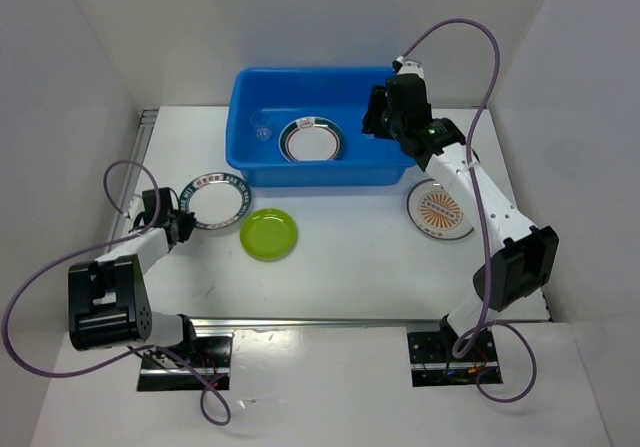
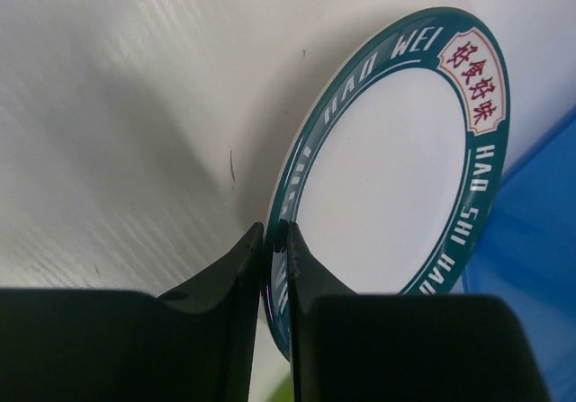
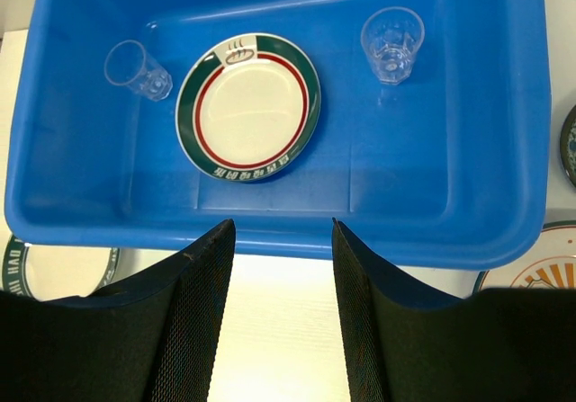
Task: Place the mixed dishes into the plastic bin
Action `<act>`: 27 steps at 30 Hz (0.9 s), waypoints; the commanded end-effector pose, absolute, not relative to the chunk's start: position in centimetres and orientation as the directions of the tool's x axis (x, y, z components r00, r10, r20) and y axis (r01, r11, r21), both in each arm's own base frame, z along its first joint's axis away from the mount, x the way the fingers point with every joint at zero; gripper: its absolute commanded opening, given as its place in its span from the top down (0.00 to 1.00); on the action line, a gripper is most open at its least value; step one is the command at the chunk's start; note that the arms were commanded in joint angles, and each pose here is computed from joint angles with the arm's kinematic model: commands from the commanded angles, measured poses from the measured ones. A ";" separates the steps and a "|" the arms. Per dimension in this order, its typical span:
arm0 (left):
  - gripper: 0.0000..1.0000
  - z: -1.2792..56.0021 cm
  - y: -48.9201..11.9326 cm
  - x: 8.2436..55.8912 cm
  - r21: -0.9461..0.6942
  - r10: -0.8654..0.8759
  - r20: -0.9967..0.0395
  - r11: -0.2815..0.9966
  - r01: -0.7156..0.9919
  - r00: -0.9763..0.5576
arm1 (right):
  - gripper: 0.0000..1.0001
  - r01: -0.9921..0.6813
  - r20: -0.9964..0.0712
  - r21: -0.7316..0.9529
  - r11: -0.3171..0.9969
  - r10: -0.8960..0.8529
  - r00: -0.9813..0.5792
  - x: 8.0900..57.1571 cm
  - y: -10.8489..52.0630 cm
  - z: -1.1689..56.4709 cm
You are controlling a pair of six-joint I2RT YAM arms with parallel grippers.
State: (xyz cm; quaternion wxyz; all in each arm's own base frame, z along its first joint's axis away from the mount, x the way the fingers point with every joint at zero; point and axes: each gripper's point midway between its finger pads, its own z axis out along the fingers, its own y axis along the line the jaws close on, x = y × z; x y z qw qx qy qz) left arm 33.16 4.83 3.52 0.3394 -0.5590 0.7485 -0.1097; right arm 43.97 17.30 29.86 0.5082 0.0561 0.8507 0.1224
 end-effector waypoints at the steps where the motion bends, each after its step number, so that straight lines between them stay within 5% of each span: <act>1: 1.00 4.0 4.9 31.9 -0.516 -0.914 -0.384 0.328 -0.792 -0.129 | 0.47 -0.033 -0.863 0.256 0.966 0.213 -0.458 43.1 16.5 30.7; 20: 1.00 23.0 9.4 37.8 -0.523 -0.725 -0.686 0.549 -0.652 -0.060 | 0.47 -0.071 -0.859 0.265 0.962 0.201 -0.471 43.0 17.2 30.2; 27: 1.00 34.2 6.3 42.2 -0.548 -0.624 -0.781 0.712 -0.439 -0.038 | 0.47 -0.074 -0.850 0.263 0.962 0.194 -0.489 43.1 17.4 29.4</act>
